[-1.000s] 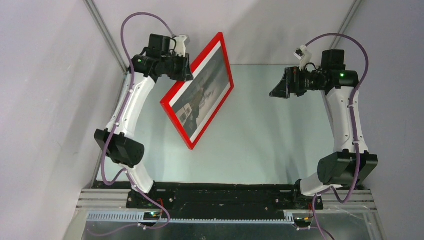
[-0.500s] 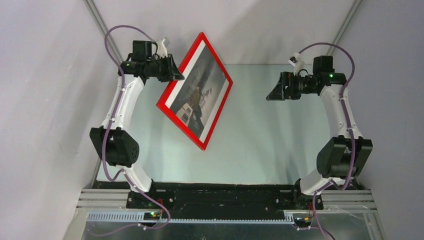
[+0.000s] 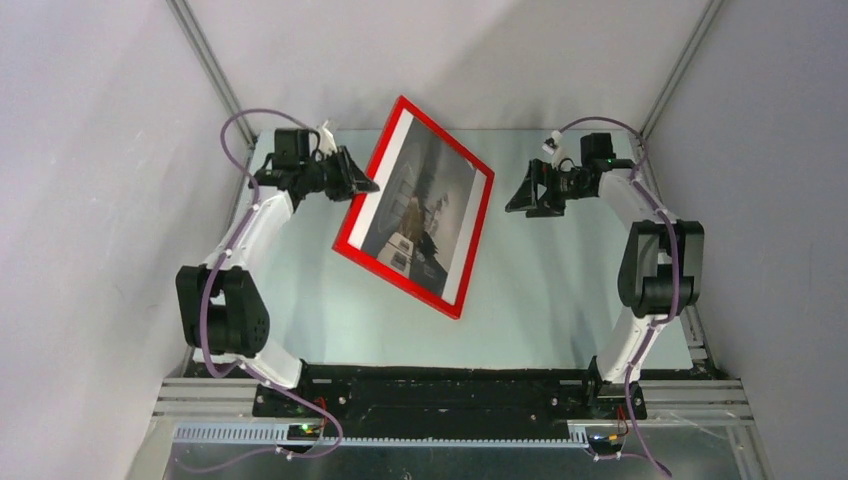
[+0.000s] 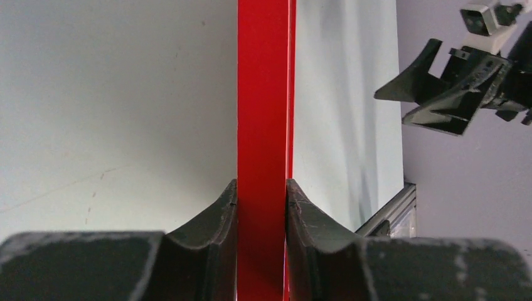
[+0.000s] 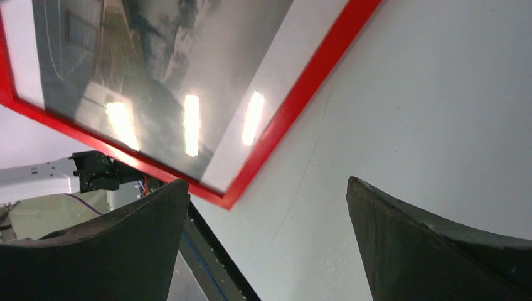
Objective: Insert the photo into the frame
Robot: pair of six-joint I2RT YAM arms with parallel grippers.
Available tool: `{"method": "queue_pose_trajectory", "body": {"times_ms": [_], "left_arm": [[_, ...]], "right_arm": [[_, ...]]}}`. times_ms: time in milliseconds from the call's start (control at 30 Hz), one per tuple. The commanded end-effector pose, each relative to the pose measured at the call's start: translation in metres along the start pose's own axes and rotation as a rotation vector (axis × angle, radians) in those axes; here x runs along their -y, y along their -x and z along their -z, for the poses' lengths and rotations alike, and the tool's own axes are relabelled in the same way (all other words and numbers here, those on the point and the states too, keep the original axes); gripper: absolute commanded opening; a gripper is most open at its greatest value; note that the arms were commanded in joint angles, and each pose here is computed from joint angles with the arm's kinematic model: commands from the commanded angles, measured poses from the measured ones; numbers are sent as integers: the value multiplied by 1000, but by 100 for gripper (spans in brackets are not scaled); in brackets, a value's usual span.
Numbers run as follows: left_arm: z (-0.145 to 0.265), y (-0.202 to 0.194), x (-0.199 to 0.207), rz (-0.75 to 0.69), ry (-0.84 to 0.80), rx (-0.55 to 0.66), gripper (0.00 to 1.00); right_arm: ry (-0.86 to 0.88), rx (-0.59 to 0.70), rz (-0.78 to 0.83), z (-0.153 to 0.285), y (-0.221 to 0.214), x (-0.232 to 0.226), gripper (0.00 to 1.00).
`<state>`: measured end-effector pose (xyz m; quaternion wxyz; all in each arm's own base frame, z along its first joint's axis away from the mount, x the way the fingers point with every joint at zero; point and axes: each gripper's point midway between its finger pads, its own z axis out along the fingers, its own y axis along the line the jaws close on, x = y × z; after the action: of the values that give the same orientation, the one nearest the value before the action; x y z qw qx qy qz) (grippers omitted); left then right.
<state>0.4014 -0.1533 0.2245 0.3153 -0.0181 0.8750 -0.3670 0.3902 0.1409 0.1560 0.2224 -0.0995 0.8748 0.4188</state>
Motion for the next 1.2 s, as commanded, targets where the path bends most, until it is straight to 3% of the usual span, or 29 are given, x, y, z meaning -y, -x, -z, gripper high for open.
{"method": "queue_pose_trajectory", "body": {"times_ms": [0, 233, 567, 967, 1167], "left_arm": [[2, -15, 3, -16, -32, 64, 0], [-15, -44, -25, 79, -21, 113, 0], [-42, -80, -54, 144, 28, 44, 1], [-69, -115, -66, 129, 68, -54, 16], [-75, -121, -66, 126, 53, -75, 33]], "right_arm": [[76, -3, -33, -33, 4, 0, 99], [101, -100, -134, -71, -23, 27, 99], [43, -144, -176, -84, -37, 50, 99], [11, -149, -191, -84, -36, 65, 100], [-7, -130, -197, -76, -31, 73, 99]]}}
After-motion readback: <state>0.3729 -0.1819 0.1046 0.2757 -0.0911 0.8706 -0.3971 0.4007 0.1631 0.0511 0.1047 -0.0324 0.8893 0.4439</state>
